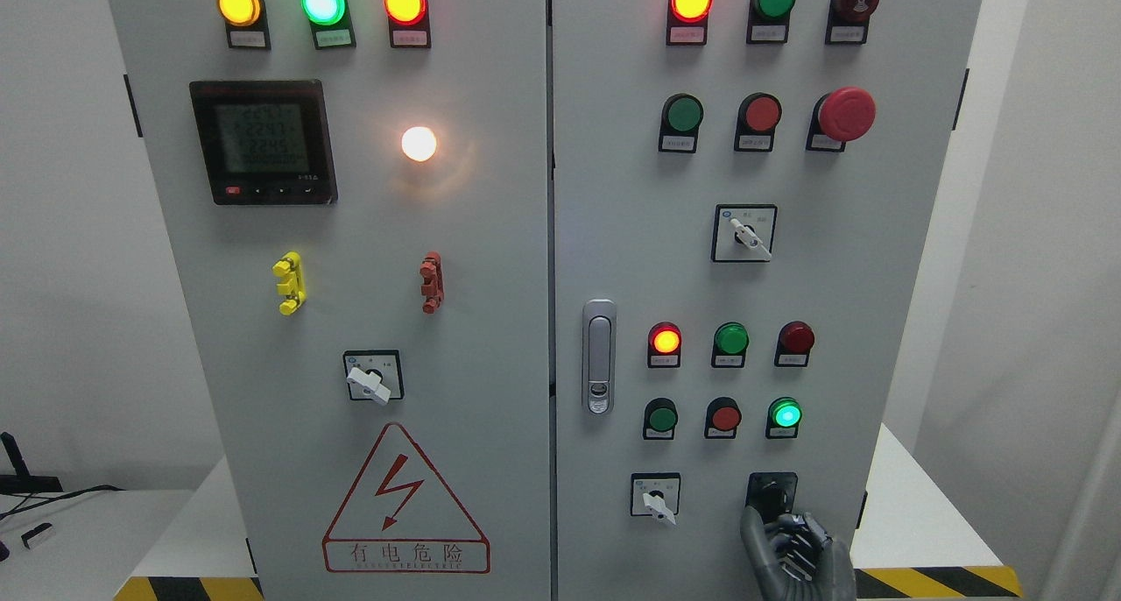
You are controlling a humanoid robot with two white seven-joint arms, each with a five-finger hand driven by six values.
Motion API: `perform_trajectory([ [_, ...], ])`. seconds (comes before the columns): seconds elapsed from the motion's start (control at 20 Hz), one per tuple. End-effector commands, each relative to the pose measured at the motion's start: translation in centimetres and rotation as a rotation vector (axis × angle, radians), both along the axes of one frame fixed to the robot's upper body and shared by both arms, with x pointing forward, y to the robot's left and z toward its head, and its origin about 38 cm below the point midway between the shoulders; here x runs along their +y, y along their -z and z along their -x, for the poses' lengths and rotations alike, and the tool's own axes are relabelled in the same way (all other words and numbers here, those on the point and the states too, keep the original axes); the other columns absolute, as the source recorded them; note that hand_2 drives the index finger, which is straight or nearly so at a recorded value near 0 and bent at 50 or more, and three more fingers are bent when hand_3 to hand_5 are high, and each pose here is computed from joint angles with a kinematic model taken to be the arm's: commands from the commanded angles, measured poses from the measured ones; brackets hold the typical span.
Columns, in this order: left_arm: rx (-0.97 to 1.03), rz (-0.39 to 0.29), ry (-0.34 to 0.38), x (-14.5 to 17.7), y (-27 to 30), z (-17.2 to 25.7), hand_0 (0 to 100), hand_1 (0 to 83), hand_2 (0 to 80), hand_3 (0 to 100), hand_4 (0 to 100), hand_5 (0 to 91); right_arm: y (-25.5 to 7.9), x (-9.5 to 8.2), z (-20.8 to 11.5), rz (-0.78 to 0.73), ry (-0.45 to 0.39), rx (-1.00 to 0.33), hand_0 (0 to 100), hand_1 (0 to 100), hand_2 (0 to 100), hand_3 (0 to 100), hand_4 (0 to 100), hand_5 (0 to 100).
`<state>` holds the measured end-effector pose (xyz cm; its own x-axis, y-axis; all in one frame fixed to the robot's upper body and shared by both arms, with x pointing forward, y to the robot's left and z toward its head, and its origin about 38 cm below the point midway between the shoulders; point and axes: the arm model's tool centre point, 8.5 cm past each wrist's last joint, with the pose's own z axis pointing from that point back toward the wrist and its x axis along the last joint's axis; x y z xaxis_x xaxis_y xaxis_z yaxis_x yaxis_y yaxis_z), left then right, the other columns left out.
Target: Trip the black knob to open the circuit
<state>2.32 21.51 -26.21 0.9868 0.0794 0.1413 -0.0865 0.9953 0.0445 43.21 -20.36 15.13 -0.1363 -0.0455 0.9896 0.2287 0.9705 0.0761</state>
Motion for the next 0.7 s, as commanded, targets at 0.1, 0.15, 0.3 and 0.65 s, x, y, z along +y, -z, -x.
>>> perform_trajectory([
  [0.1,0.001,0.002,0.031,-0.11,0.00,0.02,12,38.9,0.0,0,0,0.0,-0.05,0.12,0.00,-0.006,-0.001,-0.002,29,67,60,87,90,99],
  [0.15,0.001,0.000,0.031,-0.01,0.00,0.02,12,38.9,0.0,0,0,0.0,-0.05,0.02,0.00,-0.004,0.001,-0.002,29,67,60,87,89,99],
  [0.3,0.001,0.002,0.031,-0.11,0.00,0.02,12,38.9,0.0,0,0,0.0,0.09,-0.16,0.02,-0.003,0.006,0.003,29,67,59,87,89,99],
  [0.65,0.000,0.001,0.031,-0.11,0.00,-0.04,12,38.9,0.0,0,0,0.0,0.19,-0.23,0.06,0.001,0.010,0.009,28,68,58,87,89,98],
])
